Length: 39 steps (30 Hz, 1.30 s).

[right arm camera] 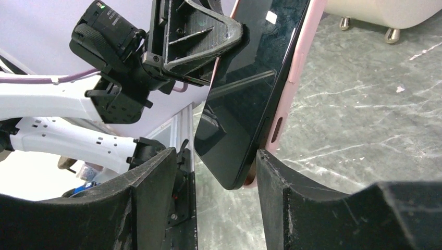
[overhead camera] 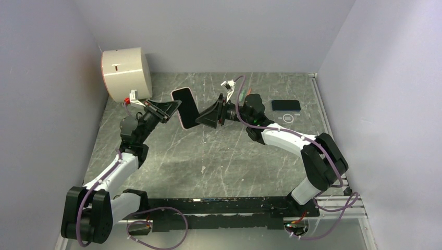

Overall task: Take the phone out of the phone case
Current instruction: Remove the phone case from the phone.

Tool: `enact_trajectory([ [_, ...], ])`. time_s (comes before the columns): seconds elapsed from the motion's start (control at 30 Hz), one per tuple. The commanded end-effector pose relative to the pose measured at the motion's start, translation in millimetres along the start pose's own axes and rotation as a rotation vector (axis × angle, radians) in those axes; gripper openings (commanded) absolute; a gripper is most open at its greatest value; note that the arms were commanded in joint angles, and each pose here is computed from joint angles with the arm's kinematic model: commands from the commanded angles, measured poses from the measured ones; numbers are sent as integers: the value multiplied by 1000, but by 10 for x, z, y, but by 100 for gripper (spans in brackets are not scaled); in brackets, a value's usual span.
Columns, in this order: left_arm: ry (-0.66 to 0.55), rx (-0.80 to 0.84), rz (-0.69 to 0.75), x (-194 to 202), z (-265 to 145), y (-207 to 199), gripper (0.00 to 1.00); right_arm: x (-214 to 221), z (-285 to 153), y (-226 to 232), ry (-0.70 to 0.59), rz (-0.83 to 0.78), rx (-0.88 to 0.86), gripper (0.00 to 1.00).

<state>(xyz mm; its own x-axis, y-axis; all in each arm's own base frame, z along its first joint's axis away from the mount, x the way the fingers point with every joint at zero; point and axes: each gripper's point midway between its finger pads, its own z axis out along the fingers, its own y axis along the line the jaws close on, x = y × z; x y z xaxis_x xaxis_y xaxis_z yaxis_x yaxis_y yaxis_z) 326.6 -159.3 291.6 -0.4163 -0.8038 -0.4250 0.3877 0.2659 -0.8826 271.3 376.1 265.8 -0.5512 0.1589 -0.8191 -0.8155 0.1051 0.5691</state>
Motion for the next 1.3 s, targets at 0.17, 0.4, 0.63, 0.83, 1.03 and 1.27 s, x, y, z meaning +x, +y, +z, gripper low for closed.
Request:
enact_trajectory([
  [0.17,-4,136,31,-54,3,-338,3,-222,69,322,-27,-43,-142,52],
  [0.4,19,194,3,-8,1,-403,2,-285,131,382,-25,-41,-165,50],
  [0.63,33,227,-5,62,-15,-500,3,-377,207,379,-43,-31,-177,50],
  [0.83,50,229,8,131,-15,-529,2,-476,262,418,-52,-43,-202,48],
  [1.03,84,236,14,211,8,-521,2,-583,298,471,-58,-71,-217,43],
  [1.27,128,244,26,312,44,-499,2,-682,355,494,-62,-96,-231,24],
])
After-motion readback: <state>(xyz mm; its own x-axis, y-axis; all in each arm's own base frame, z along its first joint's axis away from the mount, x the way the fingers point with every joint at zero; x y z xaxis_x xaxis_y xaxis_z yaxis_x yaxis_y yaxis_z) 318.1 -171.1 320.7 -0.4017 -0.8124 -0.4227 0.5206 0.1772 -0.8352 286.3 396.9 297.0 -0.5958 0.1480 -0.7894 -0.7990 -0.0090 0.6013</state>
